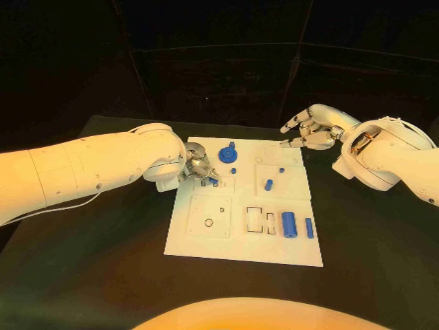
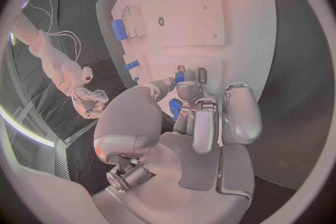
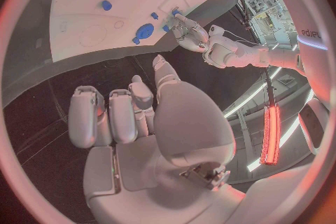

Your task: Assemble the parts on the task board

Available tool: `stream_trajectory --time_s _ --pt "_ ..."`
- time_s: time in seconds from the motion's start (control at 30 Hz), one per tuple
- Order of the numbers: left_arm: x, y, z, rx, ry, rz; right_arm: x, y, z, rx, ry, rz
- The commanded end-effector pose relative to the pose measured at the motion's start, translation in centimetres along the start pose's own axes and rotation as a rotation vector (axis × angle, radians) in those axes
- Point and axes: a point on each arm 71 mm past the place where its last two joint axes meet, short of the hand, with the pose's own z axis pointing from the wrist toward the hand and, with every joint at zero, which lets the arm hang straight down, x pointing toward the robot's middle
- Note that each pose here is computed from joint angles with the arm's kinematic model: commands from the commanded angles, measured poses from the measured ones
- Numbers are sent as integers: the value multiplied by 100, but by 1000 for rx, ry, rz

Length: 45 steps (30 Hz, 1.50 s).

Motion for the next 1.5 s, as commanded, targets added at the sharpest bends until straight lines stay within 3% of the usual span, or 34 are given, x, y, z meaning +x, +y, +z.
stream_trajectory --time_s 0.03,0.83,1.5 --pt "-7 -11 1 0 -13 13 -42 16 7 -11 -47 30" --pt "56 -28 8 -32 50 89 -21 23 18 -6 -27 34" --pt "72 -60 17 -35 58 99 -17 23 18 -4 -22 34"
